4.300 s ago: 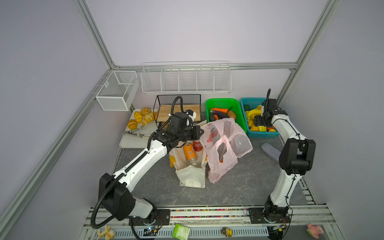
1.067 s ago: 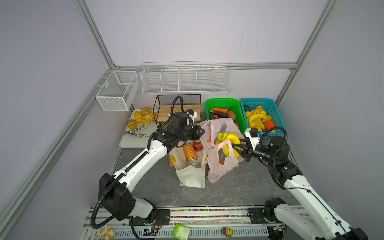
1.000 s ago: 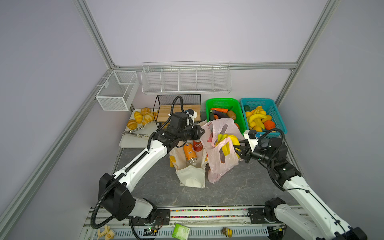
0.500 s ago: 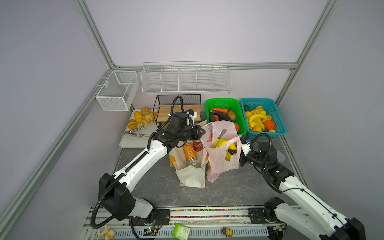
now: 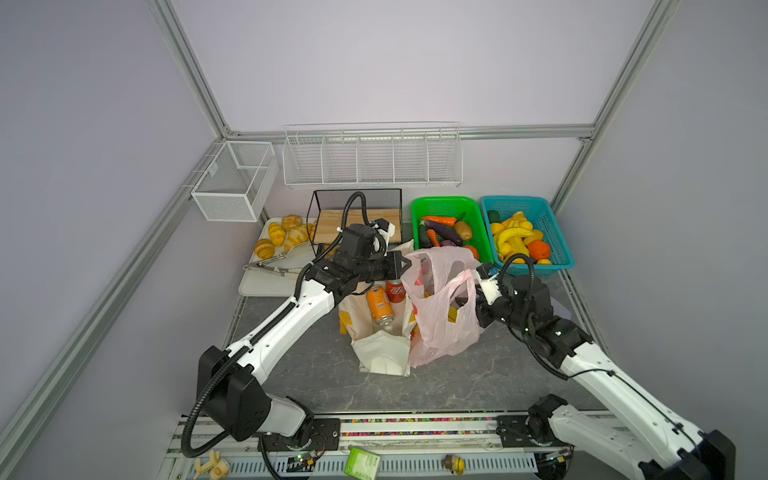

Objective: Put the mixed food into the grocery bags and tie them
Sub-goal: 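Lower the bananas into the pink bag and open the right gripper, then move the right gripper back over the teal basket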

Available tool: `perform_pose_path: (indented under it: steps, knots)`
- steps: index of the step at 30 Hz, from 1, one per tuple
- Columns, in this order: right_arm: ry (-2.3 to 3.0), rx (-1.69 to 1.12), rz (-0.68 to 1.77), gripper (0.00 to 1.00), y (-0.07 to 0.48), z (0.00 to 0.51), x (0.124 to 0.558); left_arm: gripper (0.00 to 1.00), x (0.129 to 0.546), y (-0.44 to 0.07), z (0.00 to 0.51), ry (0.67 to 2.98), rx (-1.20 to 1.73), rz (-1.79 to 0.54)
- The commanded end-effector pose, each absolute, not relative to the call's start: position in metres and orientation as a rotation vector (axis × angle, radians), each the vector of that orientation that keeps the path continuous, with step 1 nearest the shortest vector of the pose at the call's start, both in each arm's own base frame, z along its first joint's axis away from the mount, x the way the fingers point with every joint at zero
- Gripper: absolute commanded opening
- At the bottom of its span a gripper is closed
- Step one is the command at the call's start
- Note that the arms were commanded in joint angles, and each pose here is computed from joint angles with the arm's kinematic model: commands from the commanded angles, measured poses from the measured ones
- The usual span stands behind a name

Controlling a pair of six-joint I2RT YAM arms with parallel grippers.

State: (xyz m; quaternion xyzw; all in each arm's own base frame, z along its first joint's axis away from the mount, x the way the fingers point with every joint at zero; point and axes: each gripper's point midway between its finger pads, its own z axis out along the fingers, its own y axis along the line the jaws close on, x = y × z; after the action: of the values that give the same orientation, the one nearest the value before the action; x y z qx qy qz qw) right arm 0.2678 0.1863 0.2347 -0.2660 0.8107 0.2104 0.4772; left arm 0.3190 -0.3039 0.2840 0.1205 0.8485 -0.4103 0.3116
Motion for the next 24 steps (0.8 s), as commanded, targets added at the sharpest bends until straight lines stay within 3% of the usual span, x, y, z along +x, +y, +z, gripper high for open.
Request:
perform_pose_path:
  steps: [1,7,14,20,24]
  knots:
    - [2.007,-0.608,0.554,0.68,0.179,0.255,0.251,0.0,0.321,-0.305,0.293,2.219,0.313,-1.083]
    - [1.995,-0.525,0.573,0.73,0.162,0.291,0.228,0.0,0.323,-0.305,0.292,2.222,0.309,-1.075]
    - [2.098,-0.188,0.236,0.79,0.093,0.286,0.245,0.0,0.323,-0.304,0.291,2.223,0.308,-1.068]
    - [2.13,0.117,0.176,0.83,0.039,0.285,0.301,0.0,0.322,-0.305,0.292,2.22,0.308,-1.081]
    - [2.194,0.281,-0.023,0.86,-0.014,0.265,0.36,0.0,0.321,-0.306,0.292,2.22,0.309,-1.091]
